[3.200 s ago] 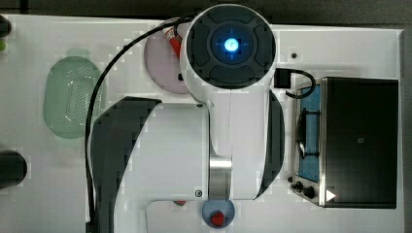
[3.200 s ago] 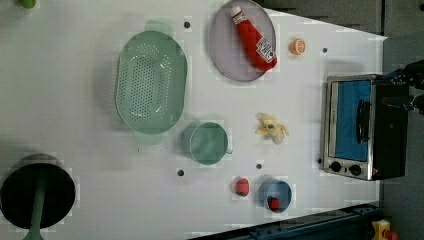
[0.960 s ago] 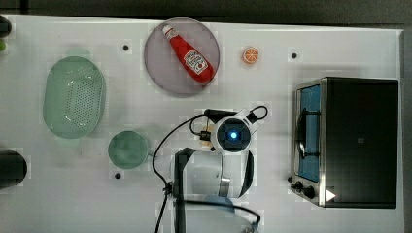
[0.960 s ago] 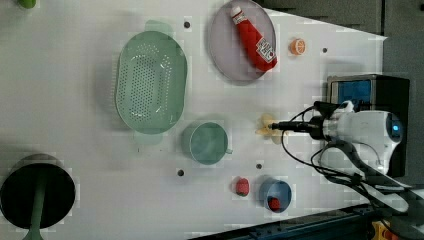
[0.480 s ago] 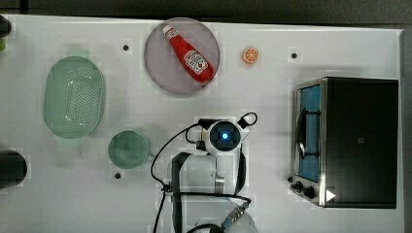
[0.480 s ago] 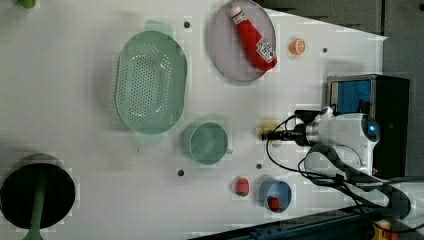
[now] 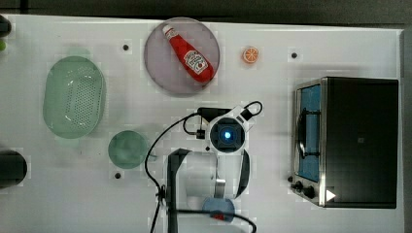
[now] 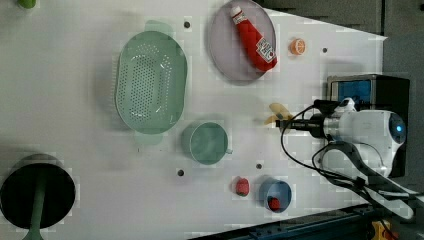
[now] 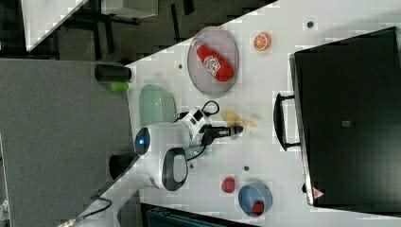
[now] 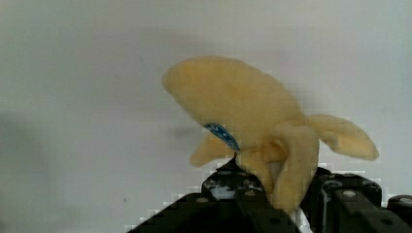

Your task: Pick Banana and place it in mug.

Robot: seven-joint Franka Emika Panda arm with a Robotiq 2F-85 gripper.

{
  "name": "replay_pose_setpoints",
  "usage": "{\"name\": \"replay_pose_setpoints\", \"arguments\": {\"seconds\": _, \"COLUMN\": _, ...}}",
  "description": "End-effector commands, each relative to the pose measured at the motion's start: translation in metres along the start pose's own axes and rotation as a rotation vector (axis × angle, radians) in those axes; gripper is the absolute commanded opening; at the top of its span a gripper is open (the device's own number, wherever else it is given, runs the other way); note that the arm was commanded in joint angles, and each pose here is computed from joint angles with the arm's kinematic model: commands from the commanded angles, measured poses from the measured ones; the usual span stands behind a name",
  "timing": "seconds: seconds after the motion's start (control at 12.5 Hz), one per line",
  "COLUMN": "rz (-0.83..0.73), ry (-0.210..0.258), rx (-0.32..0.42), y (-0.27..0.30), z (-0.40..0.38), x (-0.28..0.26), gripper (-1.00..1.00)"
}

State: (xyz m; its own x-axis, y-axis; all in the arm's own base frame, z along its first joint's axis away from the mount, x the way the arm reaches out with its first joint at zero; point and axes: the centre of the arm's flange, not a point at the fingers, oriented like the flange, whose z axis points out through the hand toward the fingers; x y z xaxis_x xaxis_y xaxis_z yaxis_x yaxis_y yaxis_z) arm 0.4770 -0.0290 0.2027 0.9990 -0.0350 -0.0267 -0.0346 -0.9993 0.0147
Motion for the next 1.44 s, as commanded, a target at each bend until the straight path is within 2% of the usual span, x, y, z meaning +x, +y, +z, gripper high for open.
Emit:
{"name": "replay_pose_setpoints", "arguments": {"seconds": 0.08, "rz": 0.014, "ry": -0.003, "rx": 0.005, "y": 0.017, "z": -0.038, "x": -0.002, "gripper": -0.46}}
{"name": "replay_pose_setpoints", "arguments": {"seconds": 0.56, "rz": 0.025, "ry": 0.066, "rx": 0.020, "y": 0.023, "z": -0.197, "x": -0.015, "gripper": -0.46}}
{"name": "replay_pose_setpoints", "arguments": {"seconds": 0.64, "rz": 0.027, "ry": 0.057, "rx": 0.023, "y": 0.023, "z": -0.217, "x": -0.022, "gripper": -0.46}}
{"name": "replay_pose_setpoints", "arguments": {"seconds": 0.88, "rz": -0.009, "ry": -0.033, "rx": 0.009, "y": -0.015, "z": -0.243, "x": -0.042, "gripper": -0.46}}
{"name": "replay_pose_setpoints", "arguments": {"seconds": 1.2, "rz": 0.071, "ry": -0.042, "rx": -0.061, "y": -0.116, "z": -0.236, "x": -0.053, "gripper": -0.46}}
{"name": "replay_pose_setpoints", "arguments": {"seconds": 1.28, "rz": 0.117, "ry": -0.039, "rx": -0.060, "y": -0.141, "z": -0.232, "x": -0.057, "gripper": -0.46}}
{"name": "replay_pose_setpoints", "arguments": {"seconds": 1.44, "rz": 0.210, "ry": -0.073, "rx": -0.030, "y": -0.186, "z": -0.218, "x": -0.068, "gripper": -0.46}}
